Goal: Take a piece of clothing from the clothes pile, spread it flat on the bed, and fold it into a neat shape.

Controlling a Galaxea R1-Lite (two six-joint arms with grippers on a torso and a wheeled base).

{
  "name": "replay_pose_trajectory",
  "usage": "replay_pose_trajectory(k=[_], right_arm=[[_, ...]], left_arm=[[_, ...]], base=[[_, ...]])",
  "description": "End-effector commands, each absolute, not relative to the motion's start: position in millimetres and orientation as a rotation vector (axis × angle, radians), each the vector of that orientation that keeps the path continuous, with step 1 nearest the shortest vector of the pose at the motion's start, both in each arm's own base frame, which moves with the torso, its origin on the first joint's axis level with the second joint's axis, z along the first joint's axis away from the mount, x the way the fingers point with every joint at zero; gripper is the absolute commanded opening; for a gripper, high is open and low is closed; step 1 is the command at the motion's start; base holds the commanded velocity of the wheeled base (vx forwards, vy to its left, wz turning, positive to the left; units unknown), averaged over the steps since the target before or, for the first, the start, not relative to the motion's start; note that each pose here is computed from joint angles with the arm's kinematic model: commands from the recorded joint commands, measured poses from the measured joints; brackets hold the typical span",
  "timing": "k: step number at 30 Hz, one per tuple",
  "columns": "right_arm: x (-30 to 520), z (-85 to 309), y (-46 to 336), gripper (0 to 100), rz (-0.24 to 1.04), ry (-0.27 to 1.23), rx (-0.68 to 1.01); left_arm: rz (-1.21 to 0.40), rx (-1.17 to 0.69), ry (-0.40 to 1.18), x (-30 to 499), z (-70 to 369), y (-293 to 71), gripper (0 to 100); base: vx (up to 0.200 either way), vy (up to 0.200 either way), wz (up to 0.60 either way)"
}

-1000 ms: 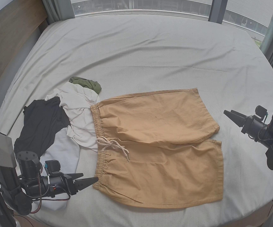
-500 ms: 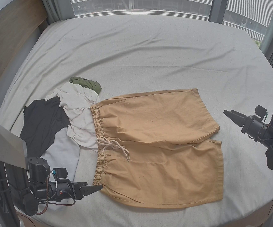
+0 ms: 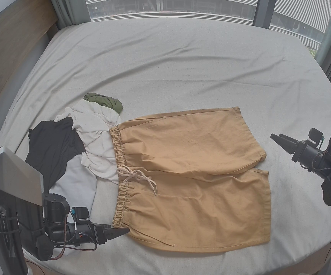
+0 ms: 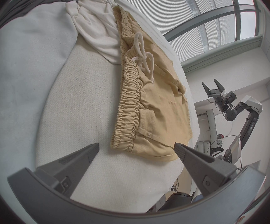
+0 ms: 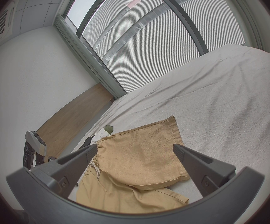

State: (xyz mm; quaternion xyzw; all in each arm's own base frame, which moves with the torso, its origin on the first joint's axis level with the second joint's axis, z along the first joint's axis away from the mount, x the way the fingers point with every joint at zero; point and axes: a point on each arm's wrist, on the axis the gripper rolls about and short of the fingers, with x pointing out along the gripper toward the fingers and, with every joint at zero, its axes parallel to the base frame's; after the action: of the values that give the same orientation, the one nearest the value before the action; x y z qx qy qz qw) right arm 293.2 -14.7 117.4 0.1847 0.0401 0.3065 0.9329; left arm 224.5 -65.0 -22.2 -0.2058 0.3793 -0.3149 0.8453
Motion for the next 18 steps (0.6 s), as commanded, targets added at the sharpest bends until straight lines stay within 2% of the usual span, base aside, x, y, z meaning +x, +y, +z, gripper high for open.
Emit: replay_pose_trajectory(k=[1,8,9,18], right_arm=[[293.4,116.7,-14.7,100,0.627,0.085,0.38],[293.4,116.7,-15.2,100,0.626,0.085,0.38],[293.4,116.7,-15.2,100,0.626,0.084,0.379],[292.1,115.3,-14.6,100,0.626,0.091,0.382]], left_arm=[[-0.671,-0.433,0.808,230.6,-29.5,-69.1,100],[-0.668,-0.447,0.804,233.5,-29.5,-71.2,100],[-0.662,-0.445,0.801,233.9,-29.5,-71.2,0],[-0.638,-0.436,0.777,239.5,-29.2,-71.6,0]], base=[[0.0,0.0,0.0],[0.0,0.0,0.0],[0.0,0.0,0.0],[0.0,0.0,0.0]])
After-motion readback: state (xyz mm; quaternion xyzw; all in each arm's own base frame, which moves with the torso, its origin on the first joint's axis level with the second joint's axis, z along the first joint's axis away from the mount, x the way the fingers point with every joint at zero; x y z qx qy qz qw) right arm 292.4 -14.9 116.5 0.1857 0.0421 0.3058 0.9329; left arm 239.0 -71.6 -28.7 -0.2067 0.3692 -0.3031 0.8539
